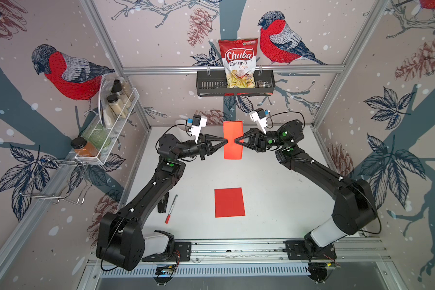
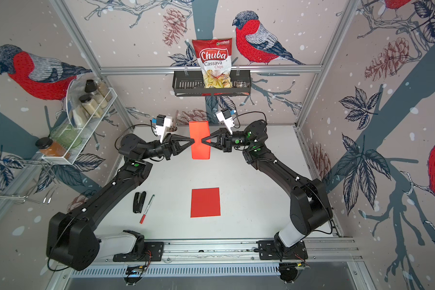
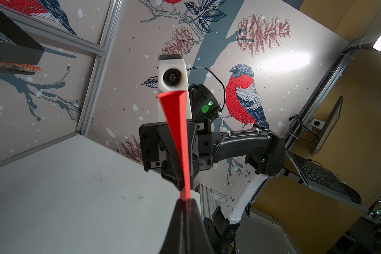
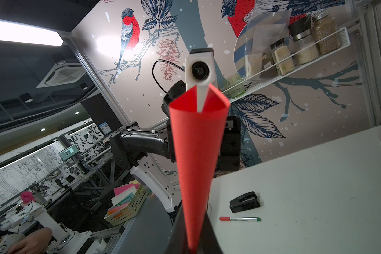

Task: Fold the square paper along the opposite sides
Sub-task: Fold the paper.

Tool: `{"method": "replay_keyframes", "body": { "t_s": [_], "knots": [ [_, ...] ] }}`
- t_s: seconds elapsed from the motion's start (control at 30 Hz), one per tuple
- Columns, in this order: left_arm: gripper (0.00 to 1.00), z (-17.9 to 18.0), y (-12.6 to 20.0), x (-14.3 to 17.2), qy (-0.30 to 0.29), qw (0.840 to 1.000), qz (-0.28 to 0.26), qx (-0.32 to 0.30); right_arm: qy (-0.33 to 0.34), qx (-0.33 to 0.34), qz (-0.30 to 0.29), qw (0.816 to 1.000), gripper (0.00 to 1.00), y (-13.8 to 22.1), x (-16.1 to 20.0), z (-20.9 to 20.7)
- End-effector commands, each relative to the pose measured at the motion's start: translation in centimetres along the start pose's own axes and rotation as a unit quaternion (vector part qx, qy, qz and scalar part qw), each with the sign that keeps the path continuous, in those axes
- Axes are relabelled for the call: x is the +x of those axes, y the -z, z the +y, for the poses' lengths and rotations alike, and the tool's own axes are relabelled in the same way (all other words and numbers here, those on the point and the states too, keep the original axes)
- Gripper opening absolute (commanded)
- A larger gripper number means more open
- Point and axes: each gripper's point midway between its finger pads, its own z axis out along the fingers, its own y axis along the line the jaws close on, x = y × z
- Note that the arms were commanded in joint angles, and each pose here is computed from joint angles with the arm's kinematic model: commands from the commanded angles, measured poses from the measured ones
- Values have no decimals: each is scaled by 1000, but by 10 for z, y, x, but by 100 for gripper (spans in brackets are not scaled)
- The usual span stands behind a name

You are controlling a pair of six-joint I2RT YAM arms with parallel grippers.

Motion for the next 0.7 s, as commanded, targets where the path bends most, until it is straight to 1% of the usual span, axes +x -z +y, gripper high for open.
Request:
{"method": "replay_keyframes", "body": {
  "t_s": [0.0, 0.07, 0.1, 0.17, 0.2, 0.23, 0.27, 0.3, 0.37, 0.47, 0.5, 0.57, 0.63, 0.67],
  "knots": [
    [0, -4, 0, -2, -16, 1000, 2, 5, 13, -6, 0, 1000, 3, 1, -3, 7],
    [0, -4, 0, -2, -16, 1000, 3, 4, 15, -6, -1, 1000, 3, 2, -4, 8],
    [0, -4, 0, -2, -16, 1000, 4, 4, 16, -5, -2, 1000, 6, 2, -5, 9],
    [0, -4, 0, -1, -15, 1000, 5, 6, 19, -2, -5, 1000, 32, 3, -8, 8],
    [0, -5, -1, -1, -15, 1000, 5, 7, 22, -2, -7, 1000, 37, 3, -10, 8],
    [0, -6, 0, -1, -15, 1000, 6, 9, 24, 0, -8, 1000, 45, 4, -13, 7],
    [0, -7, -1, -1, -16, 1000, 7, 12, 26, 2, -11, 1000, 57, 4, -16, 6],
    [0, -8, -1, 0, -15, 1000, 9, 13, 27, 5, -15, 1000, 64, 5, -20, 4],
    [0, -10, -2, 2, -16, 1000, 11, 16, 28, 7, -23, 999, 69, 7, -29, 1],
    [0, -7, -2, 6, -13, 1000, 15, 14, 27, -3, -32, 999, 71, 5, -37, 1],
    [0, -6, -2, 8, -12, 1000, 17, 13, 27, -7, -33, 999, 69, 4, -39, 2],
    [0, -5, -3, 10, -10, 1000, 19, 11, 26, -12, -37, 999, 59, 5, -42, 3],
    [0, -3, -2, 12, -10, 1000, 21, 9, 26, -13, -43, 999, 44, 8, -46, 4],
    [0, -3, -3, 13, -9, 1000, 23, 8, 28, -14, -46, 998, 39, 9, -48, 5]
  ]
}}
